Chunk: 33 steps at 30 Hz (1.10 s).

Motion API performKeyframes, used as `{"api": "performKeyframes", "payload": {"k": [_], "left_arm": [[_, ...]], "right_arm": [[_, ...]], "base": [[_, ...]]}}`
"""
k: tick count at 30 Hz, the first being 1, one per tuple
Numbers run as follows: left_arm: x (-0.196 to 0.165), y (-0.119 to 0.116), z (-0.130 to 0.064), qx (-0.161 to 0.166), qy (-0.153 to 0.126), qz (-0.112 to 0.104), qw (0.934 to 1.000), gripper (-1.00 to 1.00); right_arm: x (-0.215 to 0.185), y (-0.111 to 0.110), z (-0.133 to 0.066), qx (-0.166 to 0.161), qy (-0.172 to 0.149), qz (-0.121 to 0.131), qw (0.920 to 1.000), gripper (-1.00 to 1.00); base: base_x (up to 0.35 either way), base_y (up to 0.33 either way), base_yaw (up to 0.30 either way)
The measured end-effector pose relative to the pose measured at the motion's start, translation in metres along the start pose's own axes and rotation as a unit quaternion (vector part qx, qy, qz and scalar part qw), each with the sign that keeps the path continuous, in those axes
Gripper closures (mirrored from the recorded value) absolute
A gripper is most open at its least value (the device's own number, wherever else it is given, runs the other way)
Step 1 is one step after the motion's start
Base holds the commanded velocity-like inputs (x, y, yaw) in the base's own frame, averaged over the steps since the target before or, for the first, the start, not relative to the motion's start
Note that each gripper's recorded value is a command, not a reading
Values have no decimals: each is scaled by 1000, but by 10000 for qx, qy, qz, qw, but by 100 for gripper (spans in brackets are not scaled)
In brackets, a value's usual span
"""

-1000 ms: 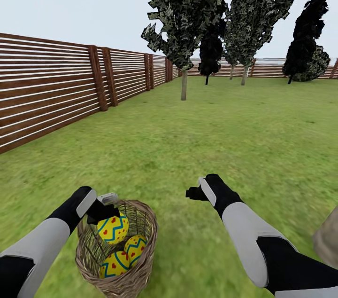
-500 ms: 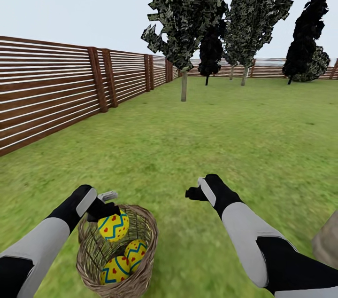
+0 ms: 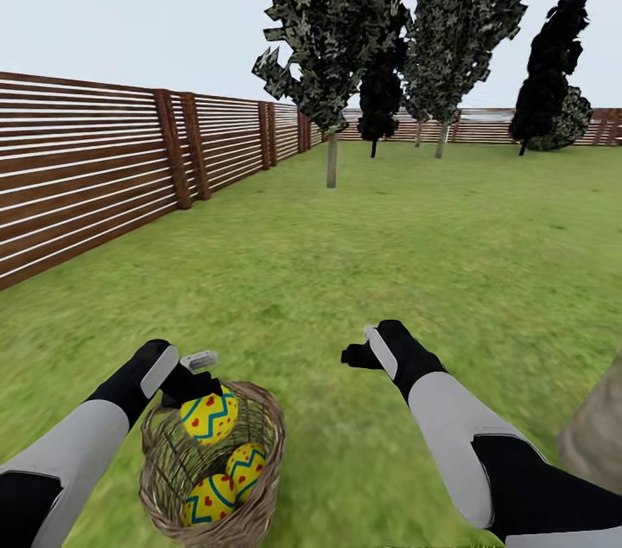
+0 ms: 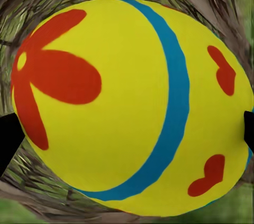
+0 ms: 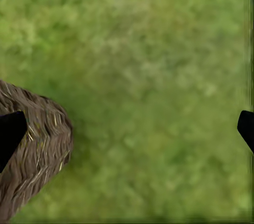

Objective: Take the three Easter eggs out of the wicker basket on the lawn in the garden, then place them on the lawn next to a single tree (choose any tree) so that all three eggs are next to the same tree and none are left in the basket.

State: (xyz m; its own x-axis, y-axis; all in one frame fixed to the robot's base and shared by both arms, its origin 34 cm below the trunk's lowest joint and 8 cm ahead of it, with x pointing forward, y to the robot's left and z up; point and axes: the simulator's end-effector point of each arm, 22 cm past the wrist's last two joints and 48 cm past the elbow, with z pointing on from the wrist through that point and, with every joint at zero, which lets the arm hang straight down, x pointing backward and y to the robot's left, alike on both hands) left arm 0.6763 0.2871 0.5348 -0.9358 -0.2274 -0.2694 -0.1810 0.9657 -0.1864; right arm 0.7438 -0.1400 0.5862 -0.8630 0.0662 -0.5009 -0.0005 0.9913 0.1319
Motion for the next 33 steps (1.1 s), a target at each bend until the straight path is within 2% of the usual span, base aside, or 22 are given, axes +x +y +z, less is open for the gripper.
{"api": "performKeyframes", "payload": {"k": [7, 13, 19, 25, 33], "left_arm": [[-8, -3, -14, 2, -15, 3, 10000, 100], [-14, -6, -25, 2, -9, 0, 10000, 100], [-19, -8, -36, 2, -6, 0, 10000, 100], [-30, -14, -50, 27, -81, 30, 10000, 100], [-45, -14, -71, -20, -193, 55, 9998, 100]], "right_arm": [[-10, 1, -11, 5, 3, 2, 10000, -100], [-19, 3, -20, 6, 2, 2, 10000, -100], [-27, 5, -30, 5, 5, 2, 10000, -100], [-34, 6, -39, 6, 12, 2, 10000, -100], [-45, 8, -52, 5, 12, 1, 10000, -100]], "base": [[-85, 0, -257], [-206, 0, -53], [-306, 0, -23], [-330, 0, -218], [-55, 0, -137]]}}
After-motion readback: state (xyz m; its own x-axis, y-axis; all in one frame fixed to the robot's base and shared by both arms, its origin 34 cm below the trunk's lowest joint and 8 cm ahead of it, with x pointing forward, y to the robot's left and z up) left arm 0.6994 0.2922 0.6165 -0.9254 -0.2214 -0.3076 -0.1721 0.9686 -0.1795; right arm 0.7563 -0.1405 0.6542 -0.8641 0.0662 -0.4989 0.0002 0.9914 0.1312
